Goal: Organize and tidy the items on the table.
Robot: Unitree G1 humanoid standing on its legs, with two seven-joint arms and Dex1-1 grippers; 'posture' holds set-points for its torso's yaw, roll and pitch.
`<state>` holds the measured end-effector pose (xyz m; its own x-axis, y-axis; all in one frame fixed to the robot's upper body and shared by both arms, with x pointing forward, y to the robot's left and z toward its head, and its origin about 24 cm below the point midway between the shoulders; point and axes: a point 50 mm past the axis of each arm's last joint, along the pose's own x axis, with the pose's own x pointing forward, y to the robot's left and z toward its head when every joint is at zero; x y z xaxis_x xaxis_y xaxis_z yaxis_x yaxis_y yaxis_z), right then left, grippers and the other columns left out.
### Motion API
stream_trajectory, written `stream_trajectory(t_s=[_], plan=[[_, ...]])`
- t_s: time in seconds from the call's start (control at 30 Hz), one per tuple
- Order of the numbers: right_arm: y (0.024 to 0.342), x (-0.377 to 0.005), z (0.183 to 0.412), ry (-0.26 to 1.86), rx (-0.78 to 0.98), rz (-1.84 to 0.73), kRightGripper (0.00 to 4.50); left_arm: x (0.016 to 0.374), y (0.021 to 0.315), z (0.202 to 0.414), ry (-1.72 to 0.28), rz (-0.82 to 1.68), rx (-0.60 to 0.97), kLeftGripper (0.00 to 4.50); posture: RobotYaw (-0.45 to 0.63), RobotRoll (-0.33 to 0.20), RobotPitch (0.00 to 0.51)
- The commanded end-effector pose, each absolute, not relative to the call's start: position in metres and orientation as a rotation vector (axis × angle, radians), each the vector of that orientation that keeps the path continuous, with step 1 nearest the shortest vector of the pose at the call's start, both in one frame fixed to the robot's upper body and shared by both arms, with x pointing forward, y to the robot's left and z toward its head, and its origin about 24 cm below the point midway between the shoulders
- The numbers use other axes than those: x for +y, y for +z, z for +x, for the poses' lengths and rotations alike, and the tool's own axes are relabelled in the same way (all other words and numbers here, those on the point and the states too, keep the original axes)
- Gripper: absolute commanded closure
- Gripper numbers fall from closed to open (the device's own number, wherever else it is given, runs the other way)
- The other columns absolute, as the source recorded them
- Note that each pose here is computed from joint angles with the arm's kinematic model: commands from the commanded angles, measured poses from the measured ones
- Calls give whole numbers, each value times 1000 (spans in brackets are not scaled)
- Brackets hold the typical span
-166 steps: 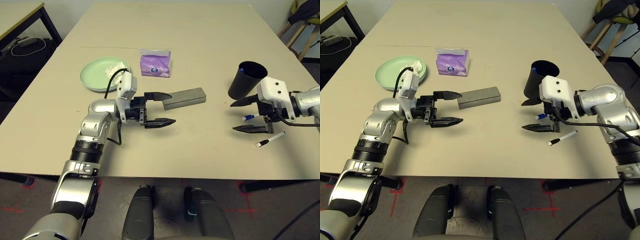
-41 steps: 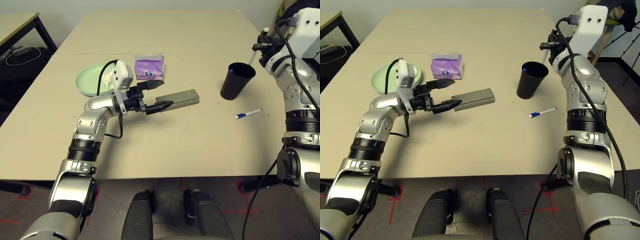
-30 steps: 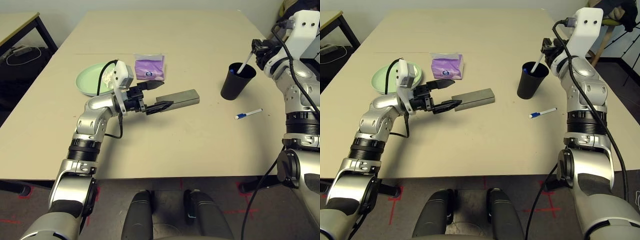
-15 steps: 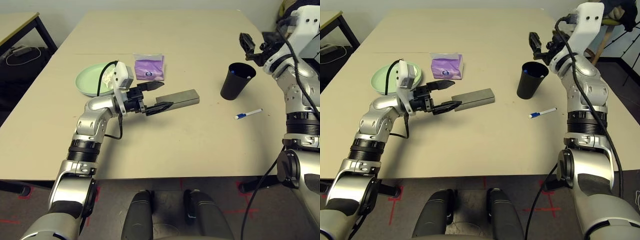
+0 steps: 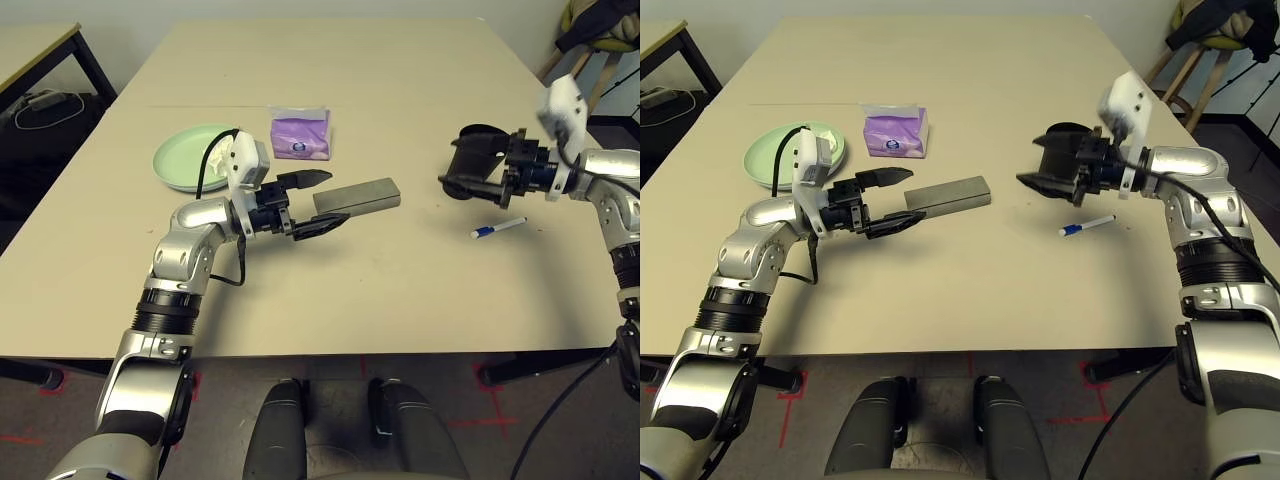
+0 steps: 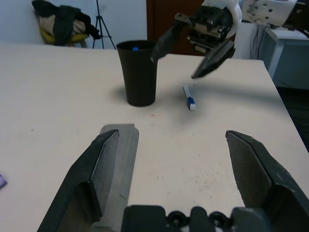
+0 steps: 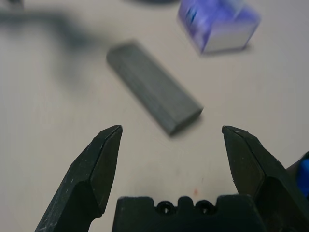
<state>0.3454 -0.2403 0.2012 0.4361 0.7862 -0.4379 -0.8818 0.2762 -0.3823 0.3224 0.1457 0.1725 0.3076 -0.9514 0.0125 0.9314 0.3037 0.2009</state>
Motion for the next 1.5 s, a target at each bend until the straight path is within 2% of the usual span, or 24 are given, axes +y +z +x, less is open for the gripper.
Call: stream_trajectory(t_s=[0.03,0.17,0.83,1.17,1.5], plan=[[199,-251,346,1147,294,-806,42,141,169,319,-1286,175,-126,0,154,0,202],[197,-259,349,1173,419,-996,42,138,169,317,-1278,166,-138,0,168,0,208],[206,-255,353,1368,609,-1490,42,143,166,307,-1223,157,-133,0,225,0,240],[204,-254,355,1373,646,-1606,42,146,167,307,-1205,157,-134,0,239,0,241],[199,-261,352,1384,727,-1567,42,147,168,307,-1195,161,-134,0,241,0,238]])
